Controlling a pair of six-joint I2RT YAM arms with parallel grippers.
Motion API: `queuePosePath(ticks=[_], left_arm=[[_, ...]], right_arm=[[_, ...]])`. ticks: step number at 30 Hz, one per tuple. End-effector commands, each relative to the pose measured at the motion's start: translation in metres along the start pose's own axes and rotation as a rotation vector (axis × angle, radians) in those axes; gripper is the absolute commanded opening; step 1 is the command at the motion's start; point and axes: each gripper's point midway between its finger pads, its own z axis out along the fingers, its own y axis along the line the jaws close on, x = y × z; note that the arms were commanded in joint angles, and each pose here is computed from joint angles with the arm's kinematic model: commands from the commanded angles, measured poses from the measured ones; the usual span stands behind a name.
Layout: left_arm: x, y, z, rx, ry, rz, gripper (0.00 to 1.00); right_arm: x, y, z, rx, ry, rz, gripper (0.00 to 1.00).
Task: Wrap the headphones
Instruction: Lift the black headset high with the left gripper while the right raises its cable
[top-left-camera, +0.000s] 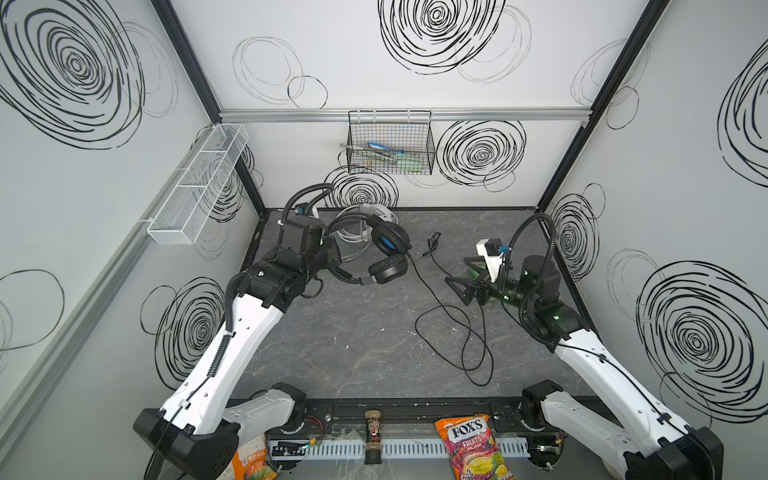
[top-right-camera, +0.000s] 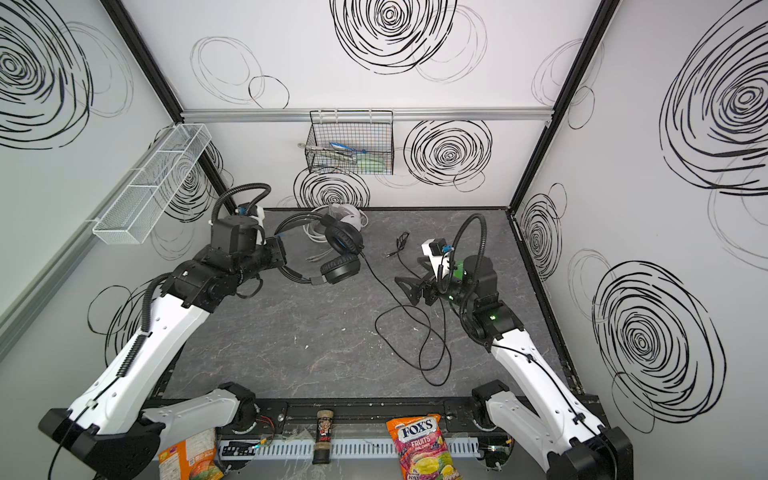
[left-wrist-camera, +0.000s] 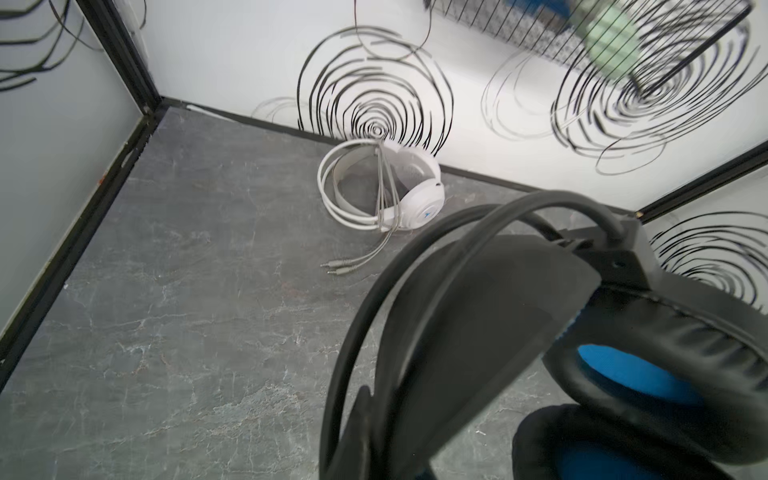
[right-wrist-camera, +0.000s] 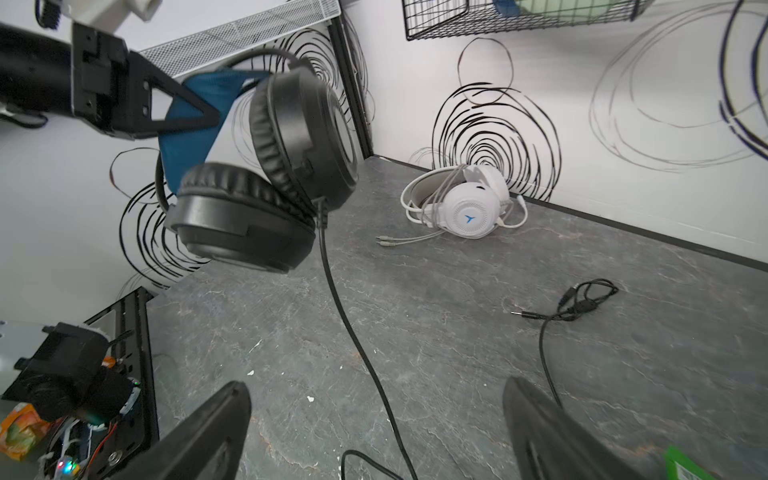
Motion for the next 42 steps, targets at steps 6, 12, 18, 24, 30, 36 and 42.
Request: queuePosePath(ticks=[6, 12, 18, 24, 30, 36, 42], left_arm=[[-0.071, -0.028, -0.061, 0.127, -0.17, -0.066, 0.0], [-0.092, -0.041, -0.085, 0.187, -0.202, -0.076, 0.0], [-0.105, -0.052, -0.104, 0.249, -0.221, -0.086, 0.0], [-0.122, -0.065, -0.123, 0.316, -0.245, -0.106, 0.0], [-0.135, -0.07, -0.14, 0.35, -0.279, -0.122, 0.0], [-0.145, -0.066, -0.15, 0.342, -0.313, -0.129, 0.0], [-0.152, -0.051, -0.154, 0.299, -0.348, -0.144, 0.0]], right_arm=[[-0.022, 0.039, 0.032, -0.134, -0.023, -0.129, 0.98], [-0.042, 0.037, 0.046, -0.168, -0.069, -0.121, 1.0], [-0.056, 0.034, 0.056, -0.168, -0.102, -0.132, 0.98], [-0.058, 0.037, 0.057, -0.185, -0.115, -0.122, 0.89], [-0.055, 0.037, 0.056, -0.186, -0.118, -0.117, 0.77], [-0.054, 0.032, 0.054, -0.153, -0.118, -0.119, 0.6], [-0.053, 0.022, 0.048, -0.087, -0.111, -0.131, 0.36]])
